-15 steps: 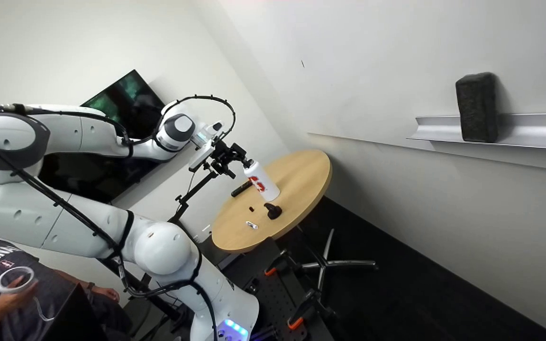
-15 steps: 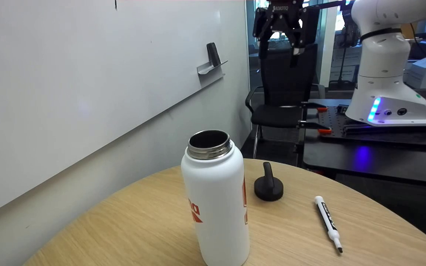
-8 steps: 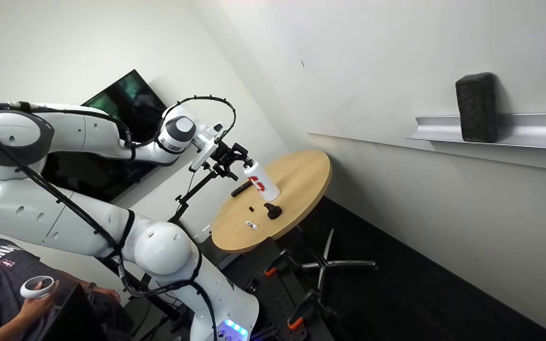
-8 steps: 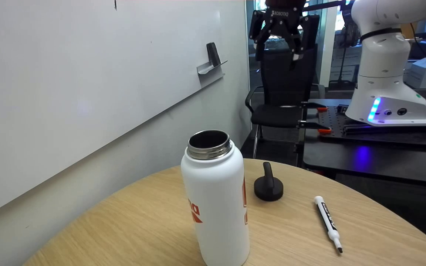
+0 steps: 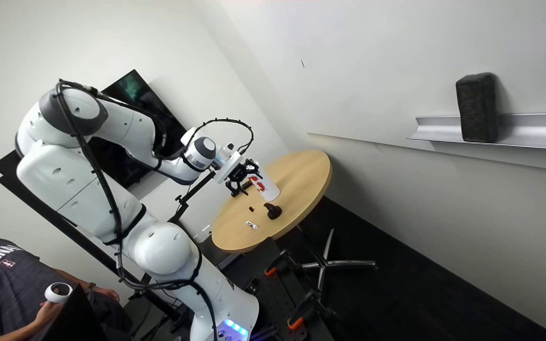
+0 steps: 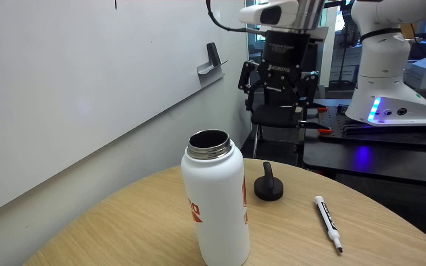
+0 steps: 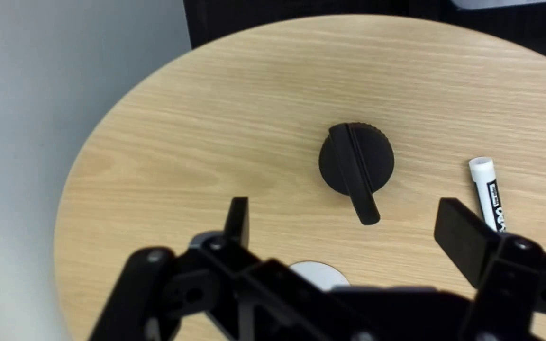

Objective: Move the bottle top up on the table

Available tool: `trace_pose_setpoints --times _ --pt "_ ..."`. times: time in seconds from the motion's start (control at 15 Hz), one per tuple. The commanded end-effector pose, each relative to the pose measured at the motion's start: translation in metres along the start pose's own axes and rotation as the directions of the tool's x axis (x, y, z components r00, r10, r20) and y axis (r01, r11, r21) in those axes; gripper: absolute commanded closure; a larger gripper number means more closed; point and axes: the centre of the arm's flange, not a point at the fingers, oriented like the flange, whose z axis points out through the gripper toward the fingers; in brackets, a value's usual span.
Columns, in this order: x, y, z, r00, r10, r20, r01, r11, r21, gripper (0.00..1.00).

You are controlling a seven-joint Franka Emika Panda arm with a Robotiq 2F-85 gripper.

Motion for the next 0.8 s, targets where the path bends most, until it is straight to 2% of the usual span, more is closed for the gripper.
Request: trace_pose_setpoints --times 0.0,0.13,0.2,0.27,0.47,0.73 --pt "0.018 0.003 0.038 0.981 -0.173 -0.088 0.178 0.983 0.048 0.0" --pt "0.027 -0.005 0.05 0.959 -0.252 -0.13 0.266 0.958 0.105 0.0" --pt "0.029 -0.01 0.052 0.952 -0.286 -0.107 0.3 0.941 0.157 0.0" --pt "0.017 -0.015 0.049 0.97 -0.222 -0.1 0.231 0.968 0.096 0.0" --pt "0.027 -0.021 0.065 0.956 -0.268 -0.118 0.284 0.947 0.149 0.0" --pt "0.026 -0.013 0.072 0.957 -0.267 -0.109 0.282 0.946 0.159 0.0"
